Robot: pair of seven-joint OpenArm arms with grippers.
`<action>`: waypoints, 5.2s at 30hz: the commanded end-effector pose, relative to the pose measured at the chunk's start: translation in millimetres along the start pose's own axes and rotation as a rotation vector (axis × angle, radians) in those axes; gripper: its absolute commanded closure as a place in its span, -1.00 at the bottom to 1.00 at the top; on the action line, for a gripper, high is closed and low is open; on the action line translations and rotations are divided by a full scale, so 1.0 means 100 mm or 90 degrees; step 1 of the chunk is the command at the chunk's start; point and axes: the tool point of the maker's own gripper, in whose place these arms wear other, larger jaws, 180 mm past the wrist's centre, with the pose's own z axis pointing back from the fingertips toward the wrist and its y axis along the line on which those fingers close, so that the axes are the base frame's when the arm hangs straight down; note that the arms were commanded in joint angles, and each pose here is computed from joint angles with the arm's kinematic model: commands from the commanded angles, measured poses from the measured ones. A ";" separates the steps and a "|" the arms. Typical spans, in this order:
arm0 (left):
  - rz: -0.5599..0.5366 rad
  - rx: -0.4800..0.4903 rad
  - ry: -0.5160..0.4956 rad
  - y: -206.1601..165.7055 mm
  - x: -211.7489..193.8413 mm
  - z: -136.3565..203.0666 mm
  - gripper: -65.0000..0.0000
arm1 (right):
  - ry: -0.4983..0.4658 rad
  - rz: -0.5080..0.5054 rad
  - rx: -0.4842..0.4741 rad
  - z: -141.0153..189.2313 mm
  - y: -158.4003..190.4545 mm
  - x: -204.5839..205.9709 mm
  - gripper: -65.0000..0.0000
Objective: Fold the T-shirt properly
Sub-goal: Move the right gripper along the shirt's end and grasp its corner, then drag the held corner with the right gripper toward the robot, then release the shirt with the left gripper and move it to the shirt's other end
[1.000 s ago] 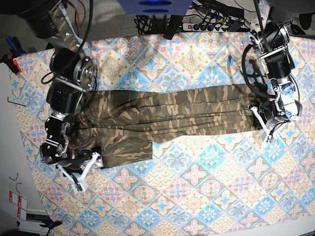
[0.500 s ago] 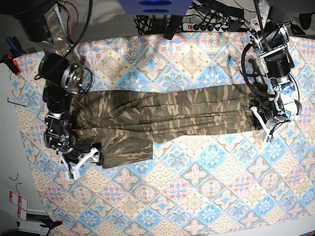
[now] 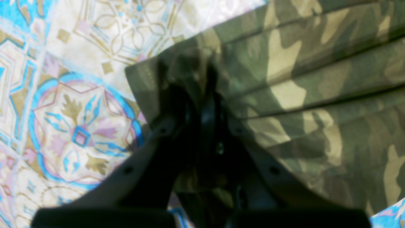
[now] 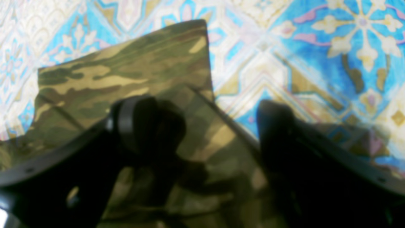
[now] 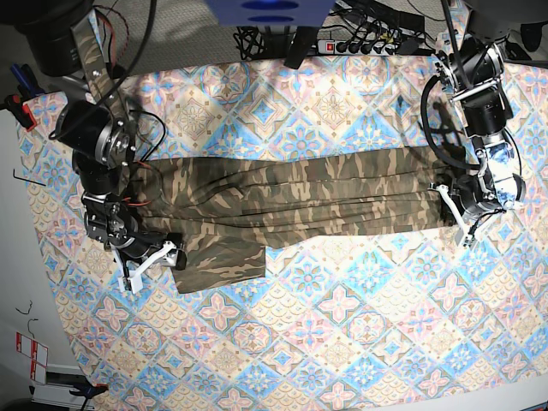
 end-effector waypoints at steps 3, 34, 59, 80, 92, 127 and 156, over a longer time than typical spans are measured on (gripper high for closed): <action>-0.031 0.032 0.073 0.12 -0.21 0.03 0.95 | -0.025 0.004 0.018 -0.05 0.15 0.20 -0.49; -0.036 0.032 0.076 0.09 -0.23 0.01 0.95 | 0.019 0.088 0.065 -0.29 0.84 0.18 0.93; -0.037 0.016 0.073 -0.06 -0.21 -0.06 0.95 | 0.014 0.322 -0.114 0.91 0.63 0.44 0.92; -0.037 0.004 0.079 -0.16 -0.23 -0.10 0.95 | 0.136 0.277 -0.080 1.43 0.73 -0.58 0.92; -0.037 0.002 0.092 -0.18 -0.35 -0.11 0.95 | 0.188 0.163 -0.138 1.44 0.15 -0.83 0.64; -0.074 0.099 0.162 0.13 -0.42 0.32 0.22 | 0.060 0.180 -0.243 1.56 -0.27 -0.24 -0.33; -0.175 0.323 0.091 0.22 -0.28 1.64 0.20 | 0.067 0.180 -0.243 1.56 -0.27 -0.27 -0.33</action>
